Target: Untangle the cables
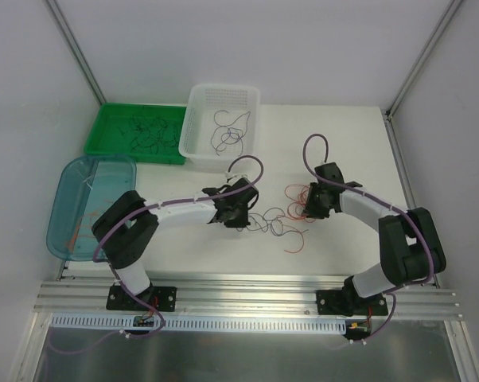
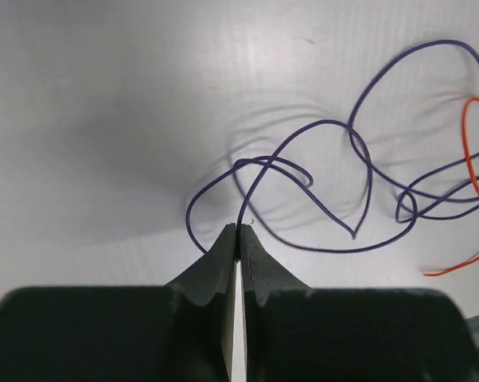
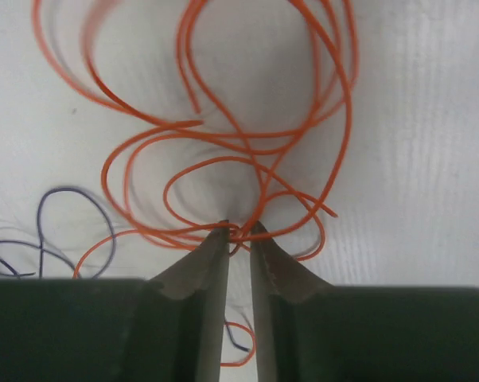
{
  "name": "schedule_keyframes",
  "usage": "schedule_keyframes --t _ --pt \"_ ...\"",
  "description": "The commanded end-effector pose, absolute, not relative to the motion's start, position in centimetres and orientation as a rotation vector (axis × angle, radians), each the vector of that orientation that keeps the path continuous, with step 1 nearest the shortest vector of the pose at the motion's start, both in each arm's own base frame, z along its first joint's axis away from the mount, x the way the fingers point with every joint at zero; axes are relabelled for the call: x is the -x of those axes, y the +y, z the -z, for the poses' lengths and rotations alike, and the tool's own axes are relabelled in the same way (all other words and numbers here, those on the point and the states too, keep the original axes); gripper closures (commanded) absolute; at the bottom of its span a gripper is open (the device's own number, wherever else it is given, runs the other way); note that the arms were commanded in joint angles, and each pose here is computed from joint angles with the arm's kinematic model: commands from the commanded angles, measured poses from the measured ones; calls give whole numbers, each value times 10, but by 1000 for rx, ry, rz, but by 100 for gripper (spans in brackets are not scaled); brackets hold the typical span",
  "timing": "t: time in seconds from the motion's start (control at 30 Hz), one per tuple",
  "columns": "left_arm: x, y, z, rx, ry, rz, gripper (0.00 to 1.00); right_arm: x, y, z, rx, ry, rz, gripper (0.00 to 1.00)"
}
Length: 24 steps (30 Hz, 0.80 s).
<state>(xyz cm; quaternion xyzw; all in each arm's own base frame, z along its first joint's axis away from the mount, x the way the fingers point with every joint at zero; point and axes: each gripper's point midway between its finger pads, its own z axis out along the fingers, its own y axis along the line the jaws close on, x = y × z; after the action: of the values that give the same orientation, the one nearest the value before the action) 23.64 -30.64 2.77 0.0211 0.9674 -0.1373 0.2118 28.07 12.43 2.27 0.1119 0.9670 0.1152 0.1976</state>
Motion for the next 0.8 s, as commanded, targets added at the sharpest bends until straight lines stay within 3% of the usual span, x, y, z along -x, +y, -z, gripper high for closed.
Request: schedule_keyframes --t 0.0,0.07,0.23,0.47,0.77 --pt "-255 -259 -72 42 2551 359 100 -277 98 -17 -448 2715 -264 83" --pt "-255 -223 -66 116 2559 315 100 -276 79 -17 -528 2704 -243 94" --pt "-251 -160 -86 250 2480 299 100 -269 45 -30 -686 2665 -192 99" --pt "-249 -97 -128 376 2354 238 100 -266 16 -61 -789 2562 -99 99" --pt "-249 -78 -256 246 2104 278 100 -266 37 -71 -675 2606 -202 97"
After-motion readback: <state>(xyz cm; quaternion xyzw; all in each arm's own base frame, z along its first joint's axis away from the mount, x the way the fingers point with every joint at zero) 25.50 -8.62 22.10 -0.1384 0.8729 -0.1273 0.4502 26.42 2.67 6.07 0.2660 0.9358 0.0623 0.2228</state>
